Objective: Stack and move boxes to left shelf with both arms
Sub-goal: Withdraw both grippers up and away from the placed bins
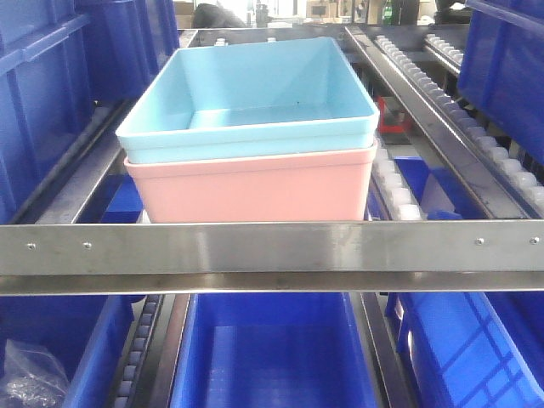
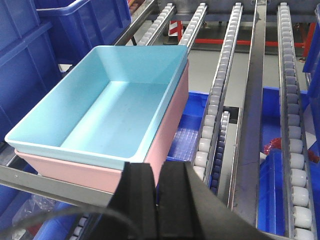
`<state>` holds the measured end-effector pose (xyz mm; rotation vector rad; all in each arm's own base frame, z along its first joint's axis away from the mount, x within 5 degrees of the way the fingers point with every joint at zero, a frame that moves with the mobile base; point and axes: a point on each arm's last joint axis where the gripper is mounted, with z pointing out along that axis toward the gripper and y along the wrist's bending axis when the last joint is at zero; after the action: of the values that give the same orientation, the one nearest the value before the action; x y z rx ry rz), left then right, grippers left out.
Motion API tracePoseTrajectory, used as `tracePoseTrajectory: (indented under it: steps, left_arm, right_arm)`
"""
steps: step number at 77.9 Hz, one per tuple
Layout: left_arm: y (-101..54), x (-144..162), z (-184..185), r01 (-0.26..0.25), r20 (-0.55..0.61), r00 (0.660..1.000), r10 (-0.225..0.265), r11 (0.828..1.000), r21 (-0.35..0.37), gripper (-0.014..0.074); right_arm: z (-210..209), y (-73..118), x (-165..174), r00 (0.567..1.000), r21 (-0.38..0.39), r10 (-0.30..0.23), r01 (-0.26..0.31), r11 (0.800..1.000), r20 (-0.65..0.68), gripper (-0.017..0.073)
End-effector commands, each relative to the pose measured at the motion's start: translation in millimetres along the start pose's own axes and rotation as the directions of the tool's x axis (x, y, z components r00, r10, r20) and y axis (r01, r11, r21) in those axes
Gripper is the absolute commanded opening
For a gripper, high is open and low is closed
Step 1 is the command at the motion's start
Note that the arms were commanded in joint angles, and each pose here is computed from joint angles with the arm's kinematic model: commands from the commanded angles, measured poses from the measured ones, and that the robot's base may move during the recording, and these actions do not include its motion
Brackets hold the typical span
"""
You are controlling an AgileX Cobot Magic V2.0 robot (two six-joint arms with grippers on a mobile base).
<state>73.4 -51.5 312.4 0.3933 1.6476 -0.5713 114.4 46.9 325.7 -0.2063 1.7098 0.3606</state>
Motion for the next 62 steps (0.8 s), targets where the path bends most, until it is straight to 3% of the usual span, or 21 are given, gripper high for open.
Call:
tracePoseTrajectory:
  steps: [1,10,17,30,35,40,52,62]
  left_arm:
    - [-5.0,-16,-2,-0.001,0.101,0.995,-0.004,0.999,0.045,-0.0003]
    - [-5.1,-16,-1,-0.001,0.101,0.995,-0.004,0.999,0.046,-0.0003]
    - [-5.1,-16,-1,-0.001,0.101,0.995,-0.004,0.999,0.046,-0.0003]
    - [-5.1,-16,-1,-0.001,0.101,0.995,-0.004,0.999,0.046,-0.0003]
    - [-5.1,-16,-1,-0.001,0.101,0.995,-0.004,0.999,0.046,-0.0003]
    - [-5.1,-16,-1,-0.001,0.101,0.995,-0.004,0.999,0.046,-0.0003]
    - [-5.1,-16,-1,-0.001,0.101,0.995,-0.004,0.999,0.046,-0.0003]
    - [-5.2,-16,-1,-0.001,0.102,0.995,-0.004,0.999,0.046,-0.0003]
  right_arm:
    - [-11,-6.1,-14,0.996,0.045,0.021,-0.025,0.999,0.087,0.005]
    - [-34,-19.3,1,0.976,0.132,0.127,-0.151,0.98,0.176,0.005]
    - [-47,-24.2,23,0.965,0.171,0.171,-0.206,0.963,0.201,0.005]
    - [-58,-27.3,62,0.976,0.236,-0.006,-0.047,0.971,0.219,0.005]
    - [-59,-27.6,70,0.959,0.263,-0.123,0.053,0.963,0.255,0.005]
    - [-60,-28.0,74,0.928,0.281,-0.185,0.093,0.955,0.323,0.005]
    - [-64,-29.2,97,0.847,0.289,-0.225,0.09,0.953,0.481,0.005]
    - [-64,-29.8,98,0.865,0.291,-0.22,0.09,0.952,0.451,0.005]
